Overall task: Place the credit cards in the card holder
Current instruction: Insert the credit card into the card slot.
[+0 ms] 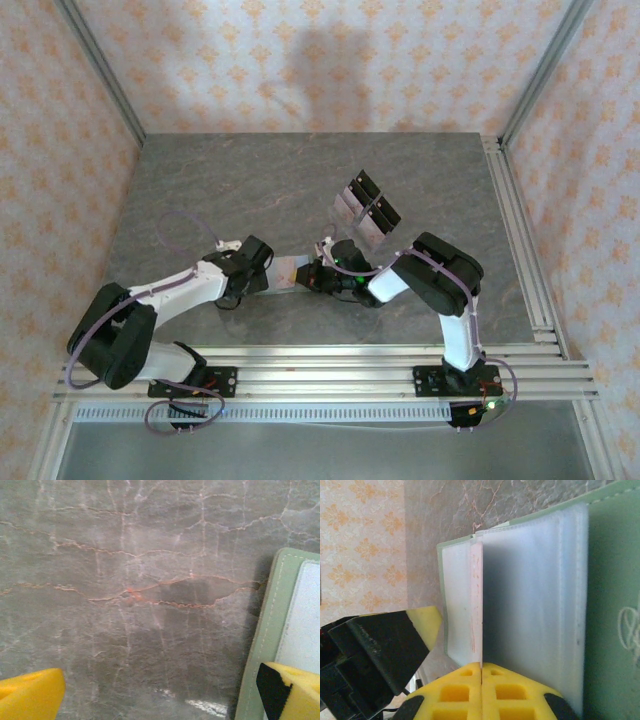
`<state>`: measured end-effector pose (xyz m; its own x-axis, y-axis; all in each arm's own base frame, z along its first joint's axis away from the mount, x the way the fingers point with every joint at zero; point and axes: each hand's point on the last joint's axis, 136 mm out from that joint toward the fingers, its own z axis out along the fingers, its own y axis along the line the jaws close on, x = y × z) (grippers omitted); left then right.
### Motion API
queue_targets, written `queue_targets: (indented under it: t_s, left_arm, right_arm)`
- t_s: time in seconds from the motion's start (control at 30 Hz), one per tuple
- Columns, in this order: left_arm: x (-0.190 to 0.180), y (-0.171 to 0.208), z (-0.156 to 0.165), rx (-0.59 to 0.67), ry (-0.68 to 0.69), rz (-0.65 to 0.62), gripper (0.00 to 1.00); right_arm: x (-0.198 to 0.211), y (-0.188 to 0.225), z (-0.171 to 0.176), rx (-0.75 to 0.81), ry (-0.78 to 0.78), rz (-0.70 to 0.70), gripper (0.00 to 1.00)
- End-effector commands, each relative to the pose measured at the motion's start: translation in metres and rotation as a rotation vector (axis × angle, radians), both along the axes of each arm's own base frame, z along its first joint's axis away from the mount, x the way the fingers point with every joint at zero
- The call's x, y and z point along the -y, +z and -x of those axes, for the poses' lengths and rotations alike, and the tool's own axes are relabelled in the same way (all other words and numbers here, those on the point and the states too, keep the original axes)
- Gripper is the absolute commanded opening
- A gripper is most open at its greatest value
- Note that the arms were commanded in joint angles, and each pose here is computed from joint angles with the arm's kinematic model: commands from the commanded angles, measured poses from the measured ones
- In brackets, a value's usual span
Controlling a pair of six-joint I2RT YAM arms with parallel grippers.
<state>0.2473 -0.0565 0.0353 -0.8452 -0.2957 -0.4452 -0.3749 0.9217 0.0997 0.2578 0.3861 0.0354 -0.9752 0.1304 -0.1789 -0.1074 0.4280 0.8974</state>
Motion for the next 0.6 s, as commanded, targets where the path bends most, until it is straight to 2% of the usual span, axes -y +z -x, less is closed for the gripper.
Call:
queue_targets:
  t_s: [0.0,0.47,0.5,0.57]
  left_arm:
    - [-0.019,0.009,0.003,0.020,0.062,-0.062,1.00]
    - [-0.014,-0.010,0.006,-0.016,0.059,-0.035,1.00]
    - [-0.013,-0.010,0.006,-0.016,0.060,-0.032,1.00]
    - [-0.013,-0.011,0.006,-0.015,0.061,-0.029,1.00]
  right_arm:
    - [0.004,-0.017,0.005,-0.019,0.014,0.079,0.00]
    - [-0.001,-0.027,0.012,-0.068,0.094,0.166,0.00]
    - [0.000,-0.026,0.012,-0.068,0.098,0.173,0.02]
    - [0.001,-0.022,0.012,-0.064,0.102,0.183,0.11]
